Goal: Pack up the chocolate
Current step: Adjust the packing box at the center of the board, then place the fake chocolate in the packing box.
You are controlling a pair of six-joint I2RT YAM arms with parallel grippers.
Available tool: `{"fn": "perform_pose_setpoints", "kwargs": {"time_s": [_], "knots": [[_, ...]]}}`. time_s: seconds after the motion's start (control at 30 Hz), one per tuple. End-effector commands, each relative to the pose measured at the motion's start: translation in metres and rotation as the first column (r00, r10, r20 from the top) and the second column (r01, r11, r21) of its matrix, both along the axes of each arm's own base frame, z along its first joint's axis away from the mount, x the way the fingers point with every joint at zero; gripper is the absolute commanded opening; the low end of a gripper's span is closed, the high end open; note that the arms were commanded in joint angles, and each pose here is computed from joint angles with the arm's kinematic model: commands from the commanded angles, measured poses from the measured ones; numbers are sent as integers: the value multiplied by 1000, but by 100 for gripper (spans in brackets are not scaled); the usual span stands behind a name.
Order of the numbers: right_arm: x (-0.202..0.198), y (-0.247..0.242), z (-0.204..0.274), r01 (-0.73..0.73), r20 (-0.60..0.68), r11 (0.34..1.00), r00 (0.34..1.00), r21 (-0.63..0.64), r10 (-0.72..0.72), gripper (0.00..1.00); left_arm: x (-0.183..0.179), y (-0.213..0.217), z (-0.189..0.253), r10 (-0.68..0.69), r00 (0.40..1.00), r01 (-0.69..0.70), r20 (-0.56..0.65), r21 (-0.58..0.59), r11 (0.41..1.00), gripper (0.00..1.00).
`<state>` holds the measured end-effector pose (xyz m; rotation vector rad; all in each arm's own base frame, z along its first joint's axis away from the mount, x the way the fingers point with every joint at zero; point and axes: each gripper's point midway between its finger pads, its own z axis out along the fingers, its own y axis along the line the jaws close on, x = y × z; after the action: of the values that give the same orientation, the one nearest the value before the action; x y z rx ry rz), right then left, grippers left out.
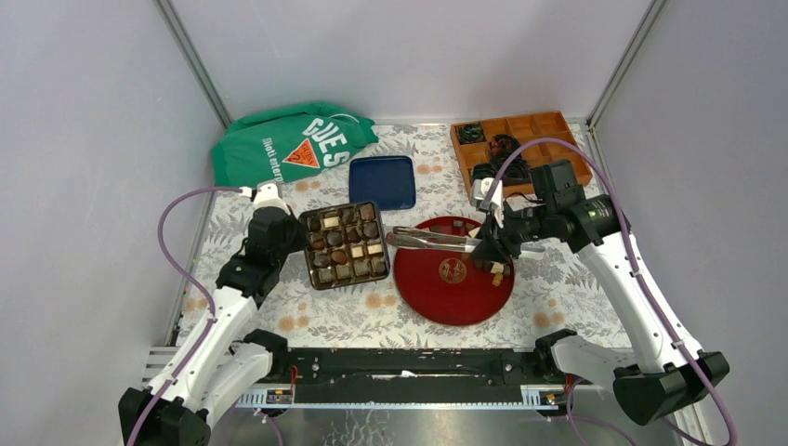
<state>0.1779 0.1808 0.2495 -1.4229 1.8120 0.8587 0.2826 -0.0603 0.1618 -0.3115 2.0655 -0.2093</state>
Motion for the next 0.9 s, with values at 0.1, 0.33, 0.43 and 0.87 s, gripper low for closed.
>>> {"fn": "perform_pose_setpoints", "kwargs": {"time_s": [0.1, 0.33, 0.43, 0.87], "knots": [[-16, 21, 17, -164, 82, 986, 983, -4, 164, 0, 17, -6, 40, 17, 983, -6, 182, -64, 998, 0], [-19, 35, 8, -259, 83, 964, 961, -66, 264, 0, 12, -7, 60, -15, 956, 31, 294, -51, 998, 0], [-19, 40, 0, -279, 88, 955, 953, -104, 288, 0, 10, -6, 65, -21, 945, 37, 327, -41, 999, 0], [4, 58, -31, -216, 110, 943, 962, -255, 250, 0, 16, -8, 18, 33, 998, -31, 59, -46, 998, 0]]}}
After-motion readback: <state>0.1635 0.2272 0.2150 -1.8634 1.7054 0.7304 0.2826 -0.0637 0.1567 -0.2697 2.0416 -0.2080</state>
